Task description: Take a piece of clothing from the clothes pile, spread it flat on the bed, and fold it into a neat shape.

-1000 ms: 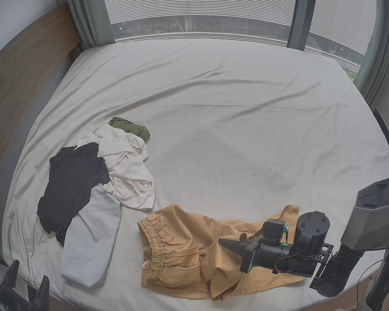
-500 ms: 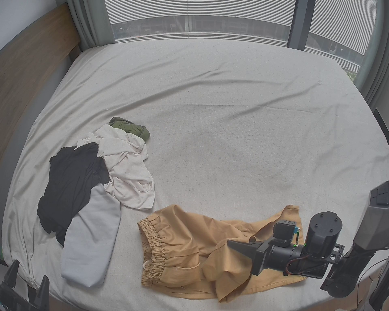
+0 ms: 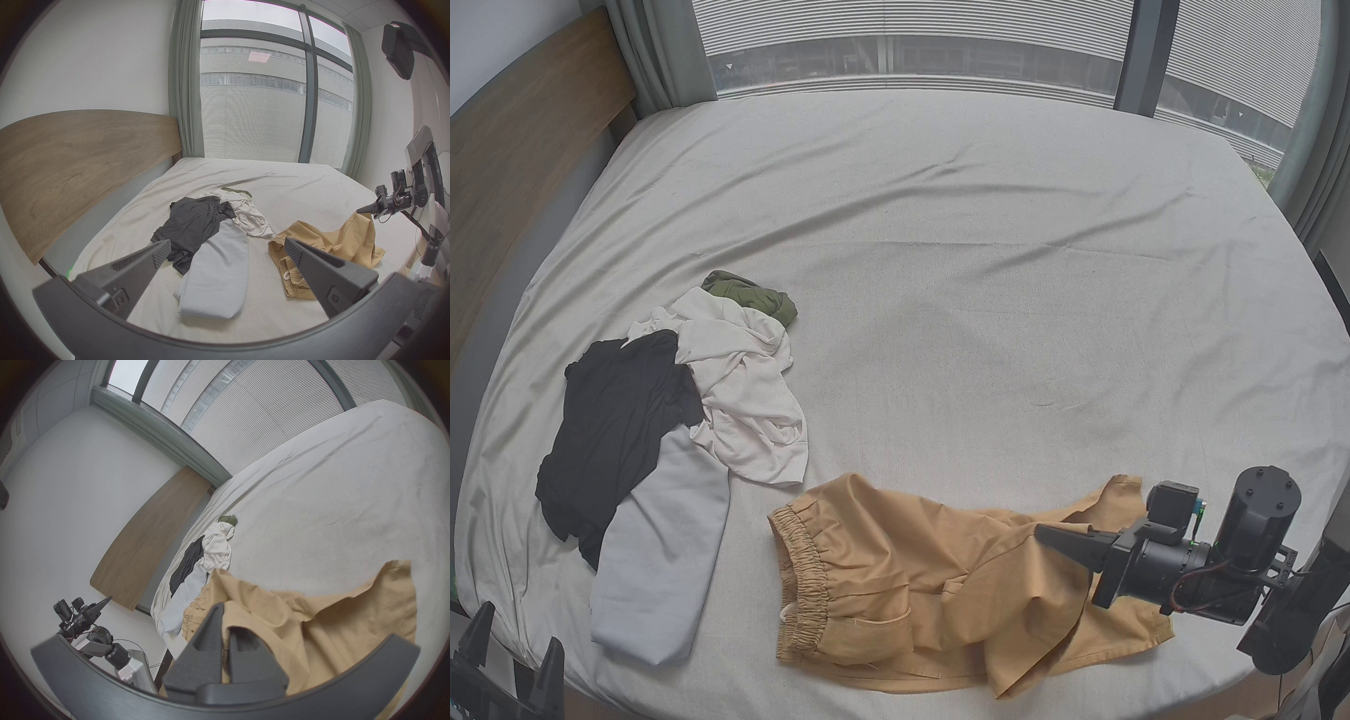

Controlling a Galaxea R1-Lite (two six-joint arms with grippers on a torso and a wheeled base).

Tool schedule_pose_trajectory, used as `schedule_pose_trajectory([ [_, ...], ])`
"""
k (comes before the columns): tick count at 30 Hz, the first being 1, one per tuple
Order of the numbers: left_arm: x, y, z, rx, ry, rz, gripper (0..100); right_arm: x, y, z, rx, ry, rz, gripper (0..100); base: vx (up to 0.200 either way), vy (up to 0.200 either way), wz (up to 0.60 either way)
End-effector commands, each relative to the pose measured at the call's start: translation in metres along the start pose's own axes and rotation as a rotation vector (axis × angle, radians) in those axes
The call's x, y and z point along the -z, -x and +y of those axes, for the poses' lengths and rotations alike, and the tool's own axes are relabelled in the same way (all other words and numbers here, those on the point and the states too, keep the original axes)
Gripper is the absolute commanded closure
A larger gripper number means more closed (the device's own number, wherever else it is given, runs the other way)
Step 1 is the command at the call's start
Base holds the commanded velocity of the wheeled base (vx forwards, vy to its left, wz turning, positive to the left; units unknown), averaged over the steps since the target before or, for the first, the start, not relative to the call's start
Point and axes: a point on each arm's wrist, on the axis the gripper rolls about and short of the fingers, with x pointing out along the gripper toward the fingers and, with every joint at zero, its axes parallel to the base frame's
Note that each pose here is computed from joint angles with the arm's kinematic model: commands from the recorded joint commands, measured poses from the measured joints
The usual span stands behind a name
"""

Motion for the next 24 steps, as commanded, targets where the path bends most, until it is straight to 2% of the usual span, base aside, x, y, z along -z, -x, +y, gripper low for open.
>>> schedule_pose_trajectory([
  [1, 0.005, 0.0, 0.0, 0.001, -0.002, 0.0, 0, -0.012, 0.011, -0.005, 0.016, -0.005, -0.052, 100, 0.0, 0.0, 0.0],
  [12, 0.005, 0.0, 0.0, 0.003, -0.004, 0.0, 0, -0.029, 0.016, -0.019, 0.013, -0.003, -0.108, 100, 0.0, 0.0, 0.0],
  [24, 0.004, 0.0, -0.001, 0.04, -0.056, -0.005, 0, -0.037, 0.026, -0.03, 0.032, -0.008, -0.132, 100, 0.0, 0.0, 0.0],
])
